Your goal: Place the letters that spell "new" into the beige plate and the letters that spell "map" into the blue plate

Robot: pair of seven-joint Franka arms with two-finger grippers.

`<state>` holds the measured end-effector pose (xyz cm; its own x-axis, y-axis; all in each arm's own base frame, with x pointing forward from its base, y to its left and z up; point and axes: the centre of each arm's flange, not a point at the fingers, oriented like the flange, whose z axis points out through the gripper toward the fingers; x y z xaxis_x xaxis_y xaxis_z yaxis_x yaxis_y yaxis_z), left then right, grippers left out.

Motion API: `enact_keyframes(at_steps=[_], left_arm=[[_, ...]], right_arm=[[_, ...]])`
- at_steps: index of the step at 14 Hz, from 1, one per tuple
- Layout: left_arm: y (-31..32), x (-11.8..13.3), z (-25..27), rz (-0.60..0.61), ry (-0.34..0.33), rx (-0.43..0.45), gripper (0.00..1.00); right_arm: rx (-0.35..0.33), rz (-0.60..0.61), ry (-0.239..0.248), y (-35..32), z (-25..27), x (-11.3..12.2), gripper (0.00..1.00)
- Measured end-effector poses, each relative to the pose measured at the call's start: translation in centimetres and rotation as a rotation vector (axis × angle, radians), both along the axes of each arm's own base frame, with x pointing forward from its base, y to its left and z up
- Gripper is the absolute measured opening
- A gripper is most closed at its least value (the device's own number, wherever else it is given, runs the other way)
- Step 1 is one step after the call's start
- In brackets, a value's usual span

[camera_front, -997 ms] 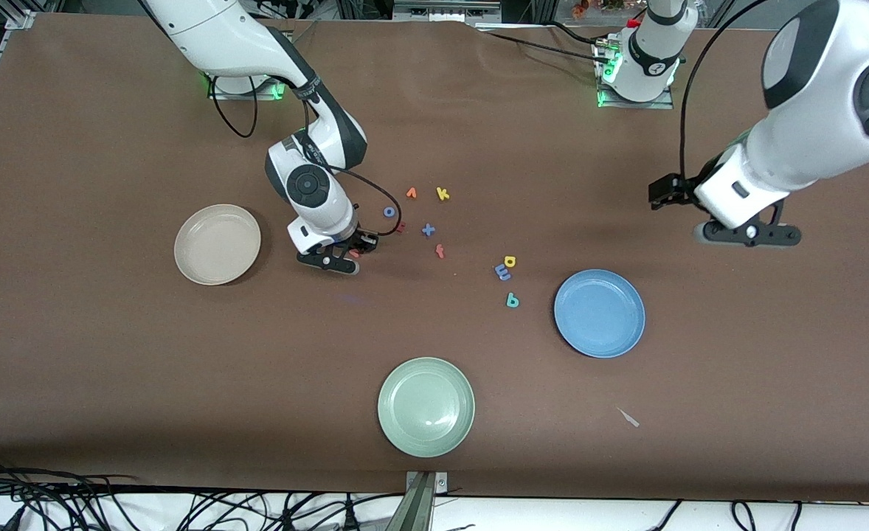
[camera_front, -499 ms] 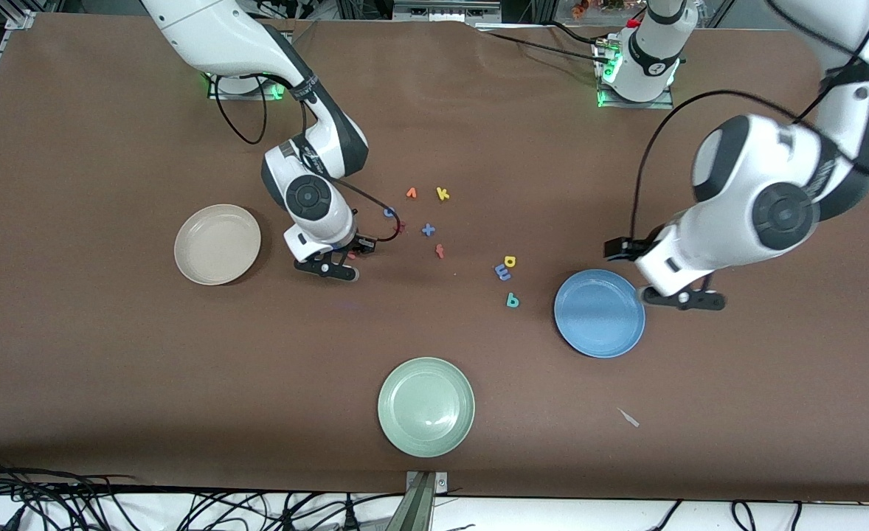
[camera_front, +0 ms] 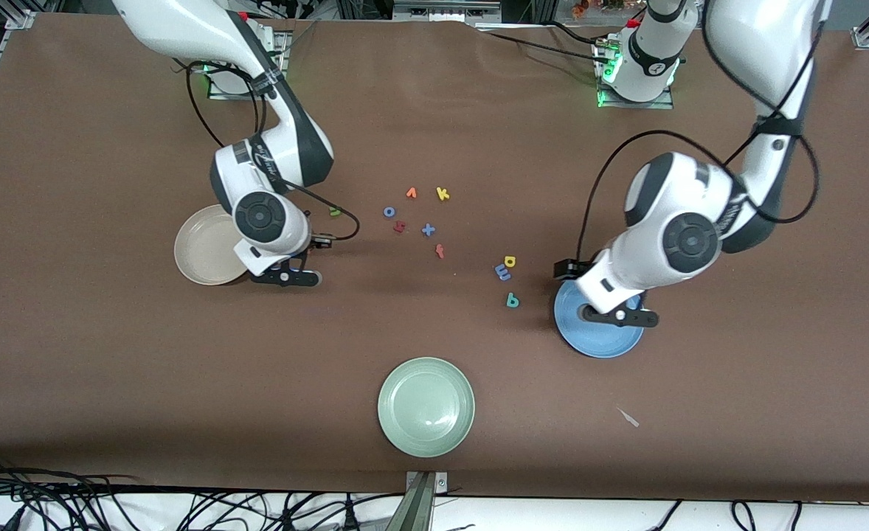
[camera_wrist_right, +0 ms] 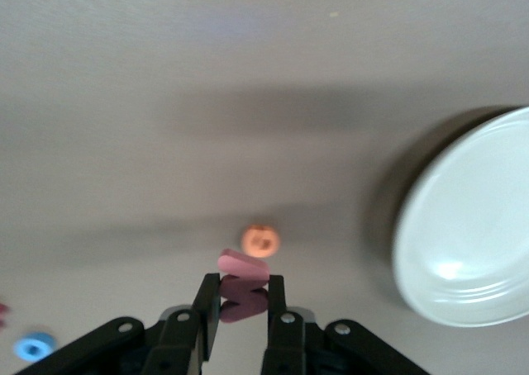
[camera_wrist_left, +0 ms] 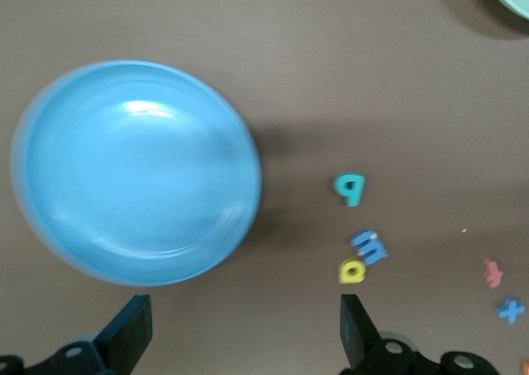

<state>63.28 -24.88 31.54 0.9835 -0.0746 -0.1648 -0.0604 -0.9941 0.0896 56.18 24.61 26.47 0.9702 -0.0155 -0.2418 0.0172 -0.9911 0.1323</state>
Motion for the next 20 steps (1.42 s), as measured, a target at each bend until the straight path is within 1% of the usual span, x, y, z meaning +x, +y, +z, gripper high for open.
enact_keyframes(at_steps=[2, 5, 7, 9, 11, 12, 16, 17, 18, 19, 20], left_arm=[[-3.9, -0.8, -3.5, -0.002, -0.014, -0.009, 1.0], [-6.7, -1.2, -7.2, -0.014, -0.048, -0.032, 1.0], [-7.2, -1.0, -8.6, -0.011, -0.072, -0.046, 1.0], [-7.3, -0.4, -9.4, -0.012, -0.132, -0.063, 1.0], [-8.0, -0.4, -10.7, -0.072, -0.185, -0.03, 1.0], [-8.3, -0.7, -11.6, -0.097, -0.189, -0.013, 0.99], [-8.5, -0.9, -13.4, -0.118, -0.185, 0.0, 0.98], [-8.5, -1.0, -13.5, -0.118, -0.183, 0.001, 0.97], [-8.5, -1.0, -13.6, -0.118, -0.183, 0.001, 0.97], [-8.5, -0.9, -13.5, -0.118, -0.184, 0.001, 0.96], [-8.5, -0.9, -13.5, -0.118, -0.185, 0.0, 0.93]], right_arm=[[0.005, 0.052, 0.017, -4.0, 0.7, -0.1, 0.27], [0.022, 0.108, 0.031, -10.1, 0.8, -0.8, 0.27], [0.04, 0.151, 0.019, -13.3, 0.0, -1.5, 0.27], [0.05, 0.186, -0.002, -15.8, -1.4, -2.1, 0.27], [0.053, 0.205, -0.012, -17.3, -2.6, -2.8, 0.27], [0.053, 0.207, -0.01, -17.4, -2.9, -3.0, 0.32], [0.054, 0.211, -0.011, -17.0, -2.3, -2.7, 0.71], [0.056, 0.21, 0.001, -16.8, -2.0, -2.6, 0.82], [0.064, 0.202, 0.017, -16.6, -1.7, -2.5, 0.92], [0.075, 0.19, 0.034, -16.3, -1.2, -2.5, 0.99], [0.086, 0.181, 0.05, -16.1, -0.6, -2.3, 1.0]])
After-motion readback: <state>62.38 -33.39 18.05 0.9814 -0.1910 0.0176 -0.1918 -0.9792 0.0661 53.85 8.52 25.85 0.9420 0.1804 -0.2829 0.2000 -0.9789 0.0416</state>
